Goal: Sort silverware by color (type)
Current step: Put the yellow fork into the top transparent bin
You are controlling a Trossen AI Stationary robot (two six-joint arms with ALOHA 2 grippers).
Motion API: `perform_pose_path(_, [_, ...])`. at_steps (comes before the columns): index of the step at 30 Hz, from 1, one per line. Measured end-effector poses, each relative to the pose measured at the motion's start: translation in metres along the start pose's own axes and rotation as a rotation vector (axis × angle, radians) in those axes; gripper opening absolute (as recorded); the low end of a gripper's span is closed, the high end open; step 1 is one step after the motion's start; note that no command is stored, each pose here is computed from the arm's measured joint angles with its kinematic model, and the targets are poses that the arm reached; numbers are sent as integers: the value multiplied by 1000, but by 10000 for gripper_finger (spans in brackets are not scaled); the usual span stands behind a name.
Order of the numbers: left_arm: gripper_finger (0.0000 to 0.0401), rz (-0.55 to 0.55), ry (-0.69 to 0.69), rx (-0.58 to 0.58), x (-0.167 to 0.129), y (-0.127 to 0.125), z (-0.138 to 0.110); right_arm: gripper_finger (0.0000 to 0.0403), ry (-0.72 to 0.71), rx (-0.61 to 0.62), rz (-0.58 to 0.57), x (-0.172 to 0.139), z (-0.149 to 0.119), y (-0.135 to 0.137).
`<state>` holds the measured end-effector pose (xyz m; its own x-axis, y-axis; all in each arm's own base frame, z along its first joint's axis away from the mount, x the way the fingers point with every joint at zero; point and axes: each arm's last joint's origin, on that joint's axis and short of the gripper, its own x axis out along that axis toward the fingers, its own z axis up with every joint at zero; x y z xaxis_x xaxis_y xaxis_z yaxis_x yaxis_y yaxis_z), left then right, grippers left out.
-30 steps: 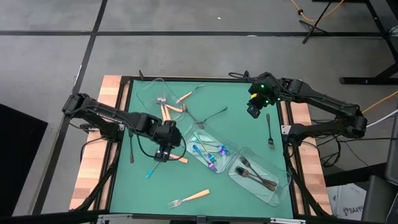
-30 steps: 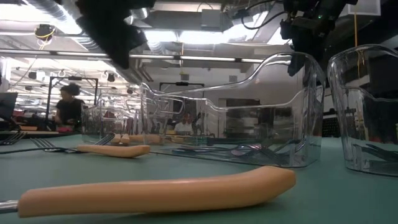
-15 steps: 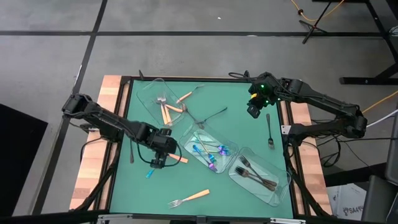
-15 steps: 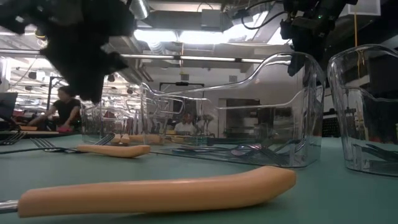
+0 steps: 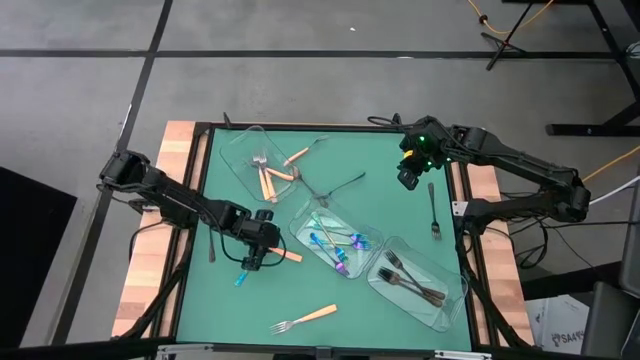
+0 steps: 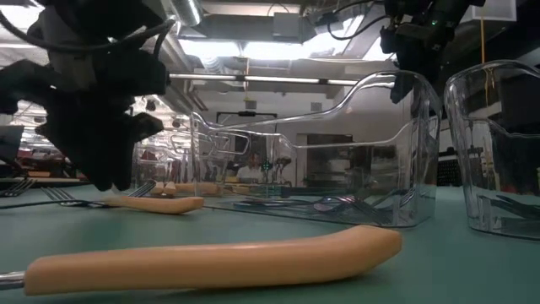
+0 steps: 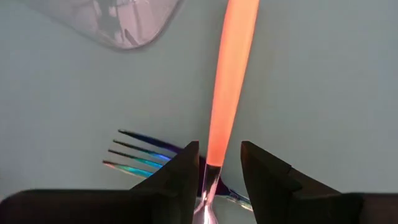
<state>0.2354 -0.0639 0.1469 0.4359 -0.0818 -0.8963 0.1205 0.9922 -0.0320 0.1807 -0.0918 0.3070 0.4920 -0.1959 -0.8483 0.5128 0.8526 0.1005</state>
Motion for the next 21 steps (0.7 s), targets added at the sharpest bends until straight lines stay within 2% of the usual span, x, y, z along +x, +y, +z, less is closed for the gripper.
perform_pose_path(7, [114,0,-63,-3,8,1,-8,69,0,0,0,0,0,0])
perform_pose_path(21, [114,17,-53,-1,14,3,-20,69,0,0,0,0,0,0])
